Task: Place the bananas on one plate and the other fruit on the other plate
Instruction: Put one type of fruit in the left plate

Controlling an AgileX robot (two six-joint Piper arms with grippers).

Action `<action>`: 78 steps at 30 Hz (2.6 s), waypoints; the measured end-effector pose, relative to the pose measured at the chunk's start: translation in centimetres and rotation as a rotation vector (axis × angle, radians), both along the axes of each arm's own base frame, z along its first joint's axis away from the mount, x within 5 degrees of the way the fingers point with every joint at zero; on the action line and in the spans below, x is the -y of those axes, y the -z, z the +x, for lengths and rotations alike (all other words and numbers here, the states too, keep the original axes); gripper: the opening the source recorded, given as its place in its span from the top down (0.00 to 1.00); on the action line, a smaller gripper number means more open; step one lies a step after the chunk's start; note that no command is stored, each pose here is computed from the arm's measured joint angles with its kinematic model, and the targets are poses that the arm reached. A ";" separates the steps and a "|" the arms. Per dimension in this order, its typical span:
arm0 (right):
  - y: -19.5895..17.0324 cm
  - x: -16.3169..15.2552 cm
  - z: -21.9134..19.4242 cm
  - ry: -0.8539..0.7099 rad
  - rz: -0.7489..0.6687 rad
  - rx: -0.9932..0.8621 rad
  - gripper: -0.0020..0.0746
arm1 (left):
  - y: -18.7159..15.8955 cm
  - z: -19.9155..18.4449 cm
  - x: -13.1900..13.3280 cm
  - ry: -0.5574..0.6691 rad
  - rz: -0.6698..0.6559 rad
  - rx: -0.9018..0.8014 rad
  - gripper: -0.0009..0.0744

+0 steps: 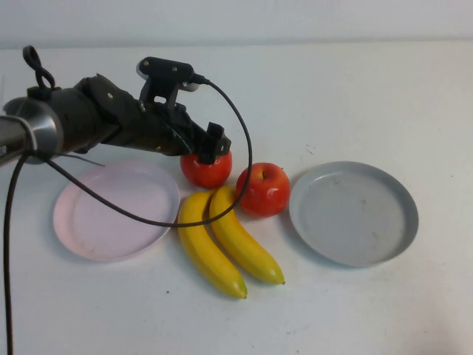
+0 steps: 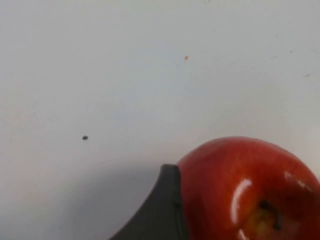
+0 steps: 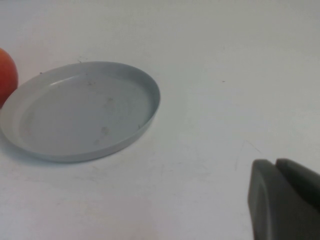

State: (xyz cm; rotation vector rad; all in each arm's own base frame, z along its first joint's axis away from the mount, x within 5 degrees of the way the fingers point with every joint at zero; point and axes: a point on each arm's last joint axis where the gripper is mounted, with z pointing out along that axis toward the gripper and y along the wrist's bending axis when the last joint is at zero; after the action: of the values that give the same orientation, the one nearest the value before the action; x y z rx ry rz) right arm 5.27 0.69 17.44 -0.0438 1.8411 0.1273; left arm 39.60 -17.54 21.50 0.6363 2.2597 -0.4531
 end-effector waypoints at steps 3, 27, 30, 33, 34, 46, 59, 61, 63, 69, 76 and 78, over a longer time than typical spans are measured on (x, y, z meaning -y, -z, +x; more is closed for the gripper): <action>0.0 0.0 0.0 0.000 0.000 0.000 1.00 | 0.5 0.6 0.3 0.026 0.013 0.004 0.10; 0.0 0.0 0.0 0.000 0.000 0.000 1.00 | 1.4 1.0 0.6 0.070 0.045 -0.021 0.23; 0.0 0.0 0.0 0.000 0.000 0.000 1.00 | 0.7 0.8 0.7 0.101 0.053 -0.023 0.23; 0.0 0.0 0.0 0.000 0.000 0.000 1.00 | -1.2 0.7 0.7 0.126 0.054 0.010 0.23; 0.0 0.0 0.0 0.000 0.000 0.000 1.00 | -2.2 0.6 0.7 0.131 0.047 0.025 0.23; 0.0 0.0 0.0 0.000 0.000 0.000 1.00 | -8.4 -2.6 -1.7 0.121 0.230 -0.015 0.23; 0.0 0.0 0.0 0.000 0.000 0.000 1.00 | -4.7 -2.2 -9.3 -0.286 0.501 -0.408 0.23; 0.0 0.0 0.0 0.000 0.000 0.000 1.00 | -3.4 -2.1 -9.8 -0.295 0.503 -0.432 0.23; 0.0 0.0 0.0 0.000 0.000 0.000 1.00 | -2.3 -2.0 -10.0 -0.297 0.501 -0.434 0.23; 0.0 0.0 0.0 0.000 0.000 0.000 1.00 | -0.9 -1.7 -9.9 -0.299 0.453 -0.373 0.23; 0.0 0.0 0.0 0.000 0.000 0.000 1.00 | -0.7 -1.4 -9.4 -0.308 0.392 -0.345 0.24; 0.0 0.0 0.0 0.000 0.000 0.000 1.00 | -0.7 -1.4 -9.3 -0.310 0.375 -0.349 0.24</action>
State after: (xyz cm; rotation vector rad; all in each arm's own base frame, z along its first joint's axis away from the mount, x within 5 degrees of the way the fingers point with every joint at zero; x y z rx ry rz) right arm 5.27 0.69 17.44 -0.0438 1.8411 0.1273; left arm 38.19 -8.22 22.18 0.3950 2.7505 0.0205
